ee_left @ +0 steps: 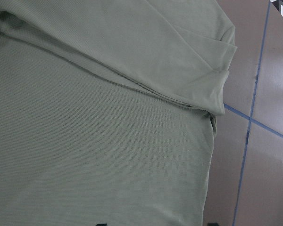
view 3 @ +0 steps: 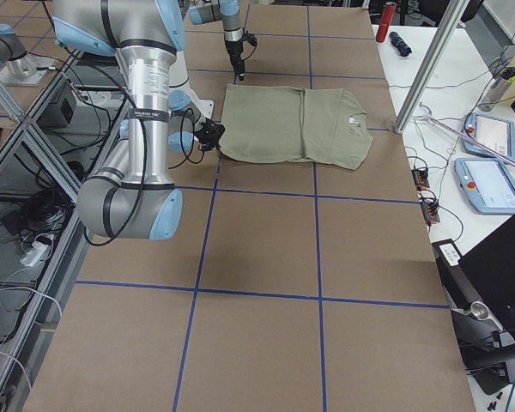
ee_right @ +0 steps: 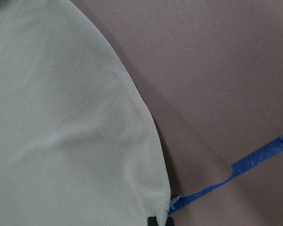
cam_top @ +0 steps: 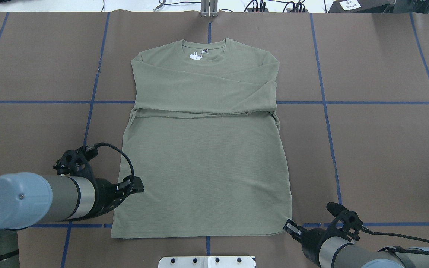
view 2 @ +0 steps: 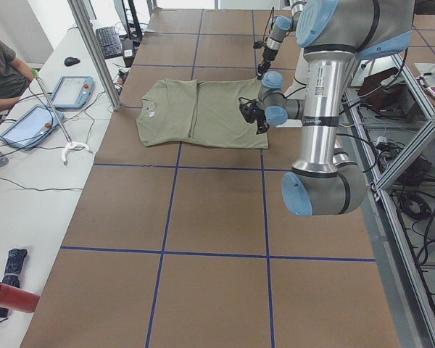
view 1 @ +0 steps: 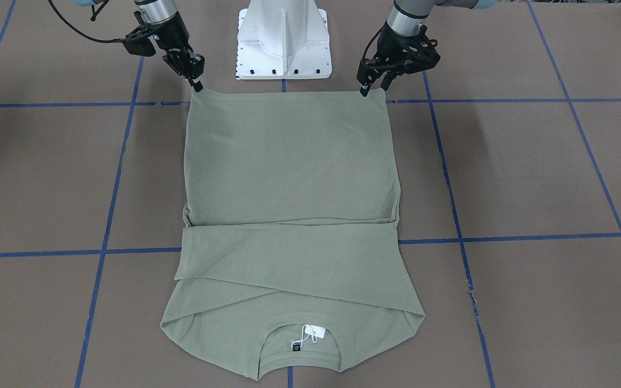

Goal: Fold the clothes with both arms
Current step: 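Move the left gripper to the other hem corner and grasp both hem corners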

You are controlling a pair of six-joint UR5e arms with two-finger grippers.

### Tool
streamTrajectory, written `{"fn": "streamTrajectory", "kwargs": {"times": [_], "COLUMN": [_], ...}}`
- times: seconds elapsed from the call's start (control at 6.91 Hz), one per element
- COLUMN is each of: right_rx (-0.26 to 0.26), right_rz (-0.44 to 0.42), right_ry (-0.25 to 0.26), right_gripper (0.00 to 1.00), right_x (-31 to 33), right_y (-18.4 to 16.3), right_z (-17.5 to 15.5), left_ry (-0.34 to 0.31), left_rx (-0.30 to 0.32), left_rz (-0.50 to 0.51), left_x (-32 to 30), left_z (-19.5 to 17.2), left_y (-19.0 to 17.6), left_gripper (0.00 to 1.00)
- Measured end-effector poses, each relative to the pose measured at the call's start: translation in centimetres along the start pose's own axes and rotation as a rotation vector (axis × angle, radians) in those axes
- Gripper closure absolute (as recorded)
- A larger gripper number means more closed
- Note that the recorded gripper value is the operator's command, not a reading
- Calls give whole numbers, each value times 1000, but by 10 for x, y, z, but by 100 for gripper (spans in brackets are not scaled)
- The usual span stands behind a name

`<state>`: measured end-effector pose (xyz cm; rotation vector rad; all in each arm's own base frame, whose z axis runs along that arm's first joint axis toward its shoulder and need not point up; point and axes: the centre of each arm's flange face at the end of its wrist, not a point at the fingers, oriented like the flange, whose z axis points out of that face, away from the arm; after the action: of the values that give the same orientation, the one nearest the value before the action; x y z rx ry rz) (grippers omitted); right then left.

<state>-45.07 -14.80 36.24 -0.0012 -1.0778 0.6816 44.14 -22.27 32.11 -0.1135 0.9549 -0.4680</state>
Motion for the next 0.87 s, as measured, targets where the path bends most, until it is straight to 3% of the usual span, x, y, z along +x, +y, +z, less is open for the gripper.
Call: {"fn": "streamTrajectory", "kwargs": {"times": [0.29, 0.87], "right_rx": [0, 1], "right_rz": [0, 0], "right_ry": [0, 0], "right_gripper": [100, 100], "right_x": [0, 0], "right_y": [0, -1], "right_z": [0, 0], "left_ry": [-73, -116], "left_rx": [-16, -34], "left_rz": [21, 44], "left_x": [-24, -37], "left_z": [24, 43], "left_y": [17, 32], "left_gripper": [41, 43]}}
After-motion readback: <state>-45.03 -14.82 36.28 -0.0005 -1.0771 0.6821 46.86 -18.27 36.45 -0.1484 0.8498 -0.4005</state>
